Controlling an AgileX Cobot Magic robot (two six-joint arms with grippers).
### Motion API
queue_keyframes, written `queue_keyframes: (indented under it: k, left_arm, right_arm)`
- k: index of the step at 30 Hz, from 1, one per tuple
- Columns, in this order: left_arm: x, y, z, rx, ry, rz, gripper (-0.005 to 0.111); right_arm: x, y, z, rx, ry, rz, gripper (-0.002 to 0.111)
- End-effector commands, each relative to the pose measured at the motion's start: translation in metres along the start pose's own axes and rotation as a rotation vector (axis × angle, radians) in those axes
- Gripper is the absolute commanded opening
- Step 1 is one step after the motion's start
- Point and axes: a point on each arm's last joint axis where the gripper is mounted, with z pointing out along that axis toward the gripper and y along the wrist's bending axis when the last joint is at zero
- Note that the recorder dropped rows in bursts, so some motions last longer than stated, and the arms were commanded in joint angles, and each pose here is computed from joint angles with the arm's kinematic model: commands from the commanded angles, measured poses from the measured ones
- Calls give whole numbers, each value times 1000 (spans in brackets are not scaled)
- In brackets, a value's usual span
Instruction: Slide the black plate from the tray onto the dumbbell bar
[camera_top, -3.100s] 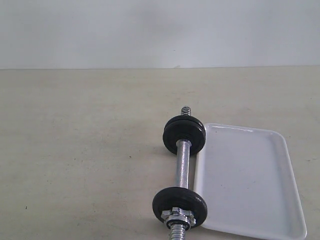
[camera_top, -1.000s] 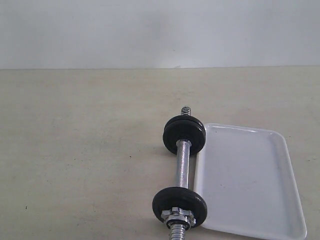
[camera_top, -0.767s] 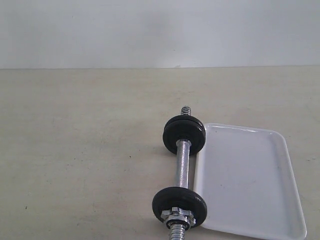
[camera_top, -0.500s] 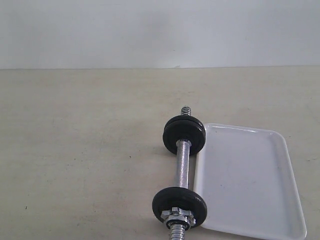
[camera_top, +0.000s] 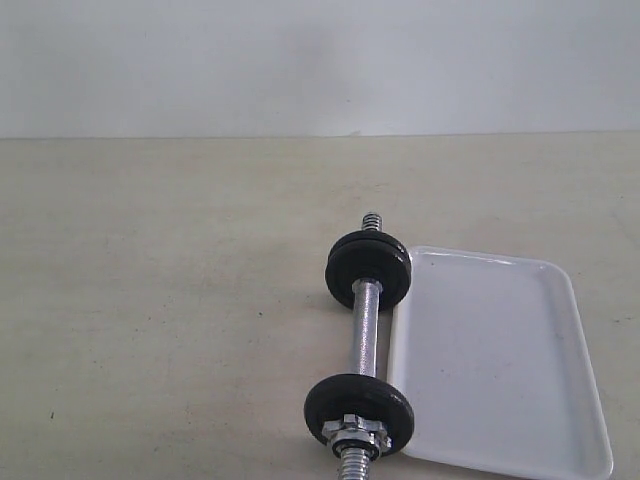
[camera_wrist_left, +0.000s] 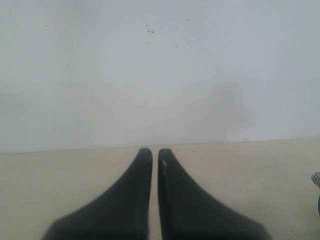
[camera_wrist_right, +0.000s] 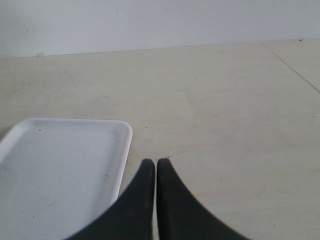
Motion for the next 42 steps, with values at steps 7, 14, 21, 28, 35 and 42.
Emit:
queue_keyframes:
  k: [7, 14, 21, 28, 35, 42]
  left_arm:
    - [1, 0, 0, -3, 0, -15, 4]
    - [0, 4, 0, -43, -8, -94, 4]
    - [0, 7, 0, -73, -10, -51, 4]
    - [20, 17, -4, -207, 195, -152, 4]
    - [21, 18, -4, -199, 226, 6, 4]
    - [26, 9, -4, -87, 287, 113, 4]
  right_arm:
    - [-1, 0, 0, 2, -13, -1, 0]
    - [-1, 0, 0, 2, -13, -1, 0]
    - [-3, 0, 0, -1, -35, -1, 0]
    - [-3, 0, 0, -1, -35, 2, 0]
    - [-3, 0, 0, -1, -35, 2, 0]
    - [-3, 0, 0, -1, -35, 4, 0]
